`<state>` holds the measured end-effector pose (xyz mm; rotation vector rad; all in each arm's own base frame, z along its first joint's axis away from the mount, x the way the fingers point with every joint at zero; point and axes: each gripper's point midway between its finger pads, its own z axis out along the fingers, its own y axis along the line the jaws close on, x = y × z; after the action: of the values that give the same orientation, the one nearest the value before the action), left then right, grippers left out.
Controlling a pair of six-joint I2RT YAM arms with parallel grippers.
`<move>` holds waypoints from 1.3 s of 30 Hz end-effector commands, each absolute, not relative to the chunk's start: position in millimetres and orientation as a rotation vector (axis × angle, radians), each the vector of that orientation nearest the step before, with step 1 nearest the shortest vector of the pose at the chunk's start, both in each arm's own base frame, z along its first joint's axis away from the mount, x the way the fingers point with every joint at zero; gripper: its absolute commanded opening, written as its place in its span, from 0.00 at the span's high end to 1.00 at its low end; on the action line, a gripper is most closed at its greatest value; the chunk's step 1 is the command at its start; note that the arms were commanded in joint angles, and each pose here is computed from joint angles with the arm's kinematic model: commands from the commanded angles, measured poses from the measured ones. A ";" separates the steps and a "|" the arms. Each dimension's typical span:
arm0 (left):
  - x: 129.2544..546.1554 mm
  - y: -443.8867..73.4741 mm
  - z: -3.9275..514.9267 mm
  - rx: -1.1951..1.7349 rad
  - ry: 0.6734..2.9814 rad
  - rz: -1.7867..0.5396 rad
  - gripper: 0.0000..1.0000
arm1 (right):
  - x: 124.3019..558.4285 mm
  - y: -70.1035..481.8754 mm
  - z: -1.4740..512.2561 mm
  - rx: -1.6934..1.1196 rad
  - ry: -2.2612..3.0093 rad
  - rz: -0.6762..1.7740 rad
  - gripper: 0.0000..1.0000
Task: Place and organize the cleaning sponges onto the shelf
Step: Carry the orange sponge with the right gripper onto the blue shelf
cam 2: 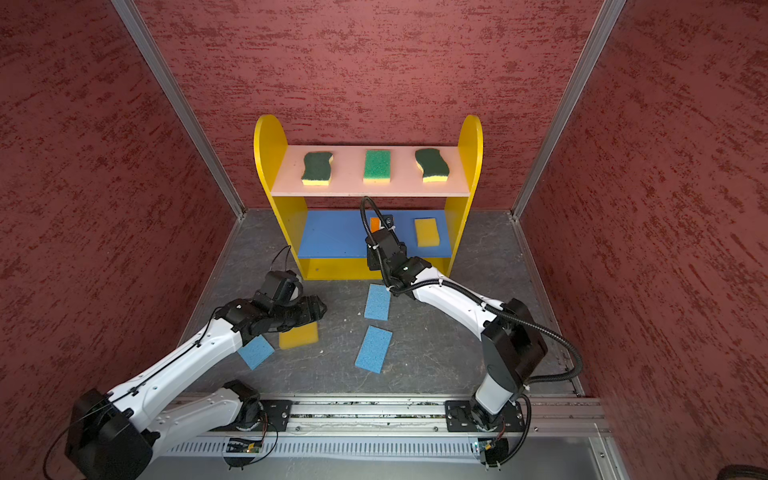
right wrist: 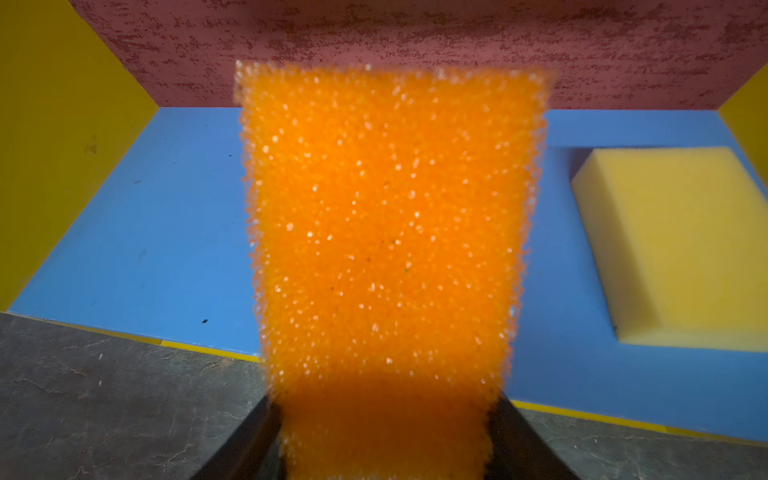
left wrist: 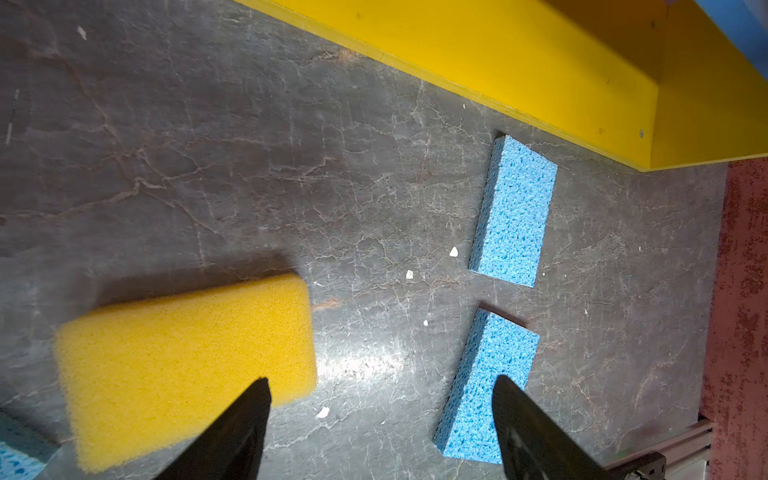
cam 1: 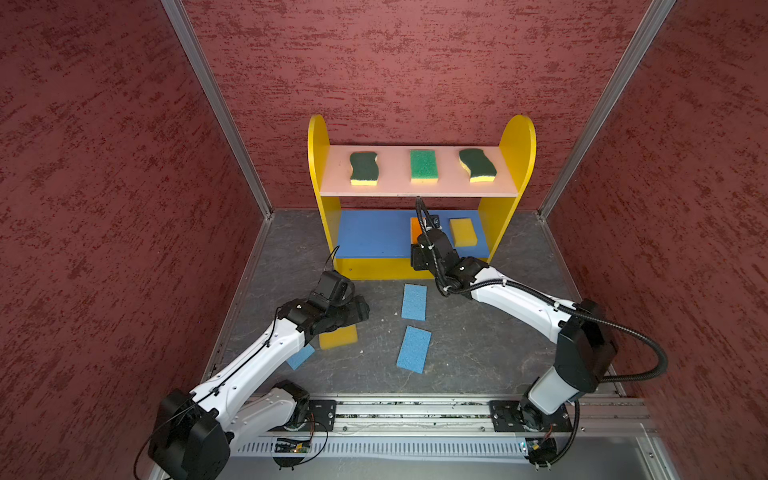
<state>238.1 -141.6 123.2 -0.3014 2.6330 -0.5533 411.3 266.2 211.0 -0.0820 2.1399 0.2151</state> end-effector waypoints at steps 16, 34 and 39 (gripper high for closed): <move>245.0 -141.5 130.4 -0.283 2.616 -0.572 0.16 | 442.8 262.9 209.9 -0.100 2.063 0.140 0.36; 246.3 -140.7 127.5 -0.288 2.623 -0.560 0.16 | 458.5 268.1 203.6 -0.080 2.063 0.132 0.36; 248.4 -144.1 126.3 -0.284 2.625 -0.576 0.16 | 462.8 267.4 202.9 -0.069 2.059 0.127 0.36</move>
<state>239.4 -140.2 116.1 -0.3042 2.6631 -0.5496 447.8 268.9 186.3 -0.1112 2.1165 0.1331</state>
